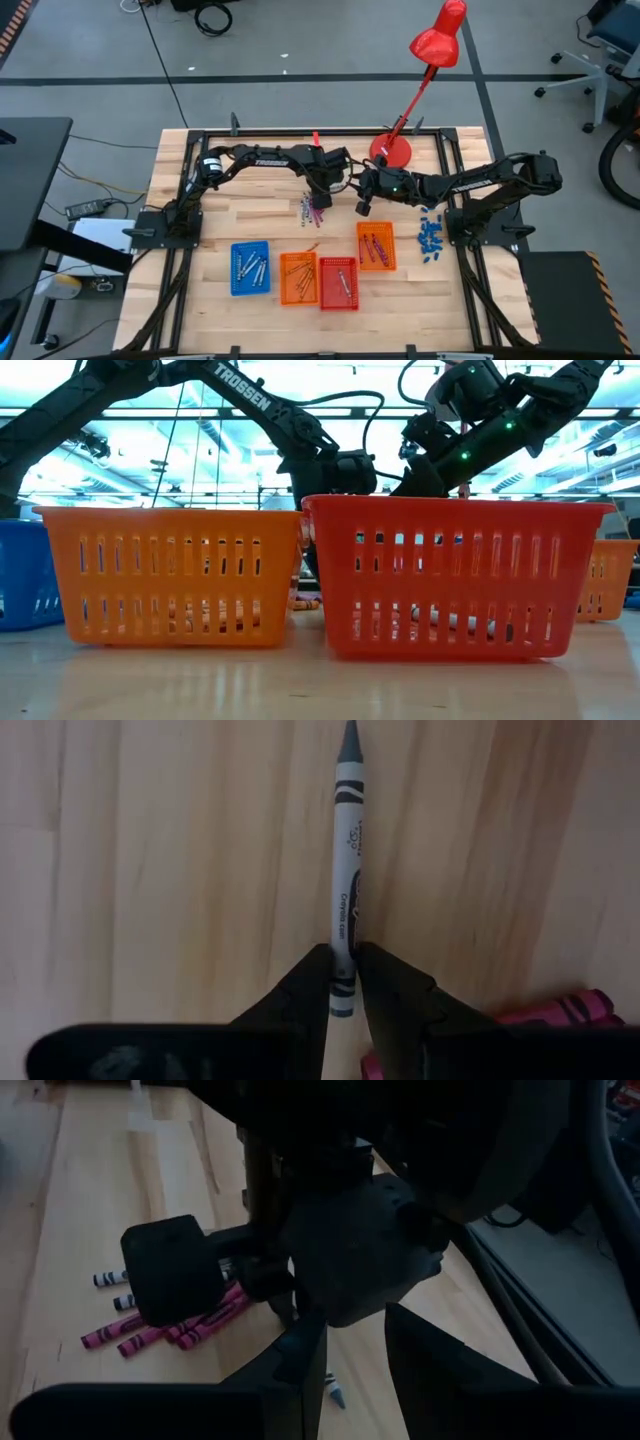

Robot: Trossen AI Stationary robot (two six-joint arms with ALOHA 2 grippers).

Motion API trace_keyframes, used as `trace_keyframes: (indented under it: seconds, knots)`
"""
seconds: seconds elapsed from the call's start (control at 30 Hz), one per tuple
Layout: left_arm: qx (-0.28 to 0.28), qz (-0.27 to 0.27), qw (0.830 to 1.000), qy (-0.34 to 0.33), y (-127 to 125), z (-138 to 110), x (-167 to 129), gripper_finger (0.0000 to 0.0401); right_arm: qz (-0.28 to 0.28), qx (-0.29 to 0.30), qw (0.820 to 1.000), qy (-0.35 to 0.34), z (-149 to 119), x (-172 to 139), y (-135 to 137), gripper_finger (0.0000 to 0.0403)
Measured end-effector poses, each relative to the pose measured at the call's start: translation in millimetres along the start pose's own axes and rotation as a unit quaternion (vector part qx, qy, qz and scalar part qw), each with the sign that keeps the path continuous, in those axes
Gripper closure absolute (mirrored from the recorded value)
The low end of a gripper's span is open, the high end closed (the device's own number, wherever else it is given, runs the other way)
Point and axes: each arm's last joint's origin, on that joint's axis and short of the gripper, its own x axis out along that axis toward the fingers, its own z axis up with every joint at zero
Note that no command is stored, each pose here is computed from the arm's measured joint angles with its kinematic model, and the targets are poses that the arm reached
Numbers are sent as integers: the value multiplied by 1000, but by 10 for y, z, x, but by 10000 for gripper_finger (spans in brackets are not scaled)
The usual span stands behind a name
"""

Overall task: Sort crayons
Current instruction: Put the gray crayon into the red bin

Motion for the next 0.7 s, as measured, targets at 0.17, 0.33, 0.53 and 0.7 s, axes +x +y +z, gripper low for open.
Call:
trace_keyframes:
  seconds: [0.17,0.33,0.53,0.7]
  knots:
    - [13,0,1000,0,10,2,41,330,0,0,1000,0,1,0,0,293]
    - [27,0,1000,-1,17,3,64,330,0,-1,1000,0,0,1,0,293]
    - [25,0,1000,-2,32,2,75,352,0,-1,1000,0,0,1,0,293]
    - [23,1,1000,-1,31,1,82,386,0,-1,1000,0,0,1,0,293]
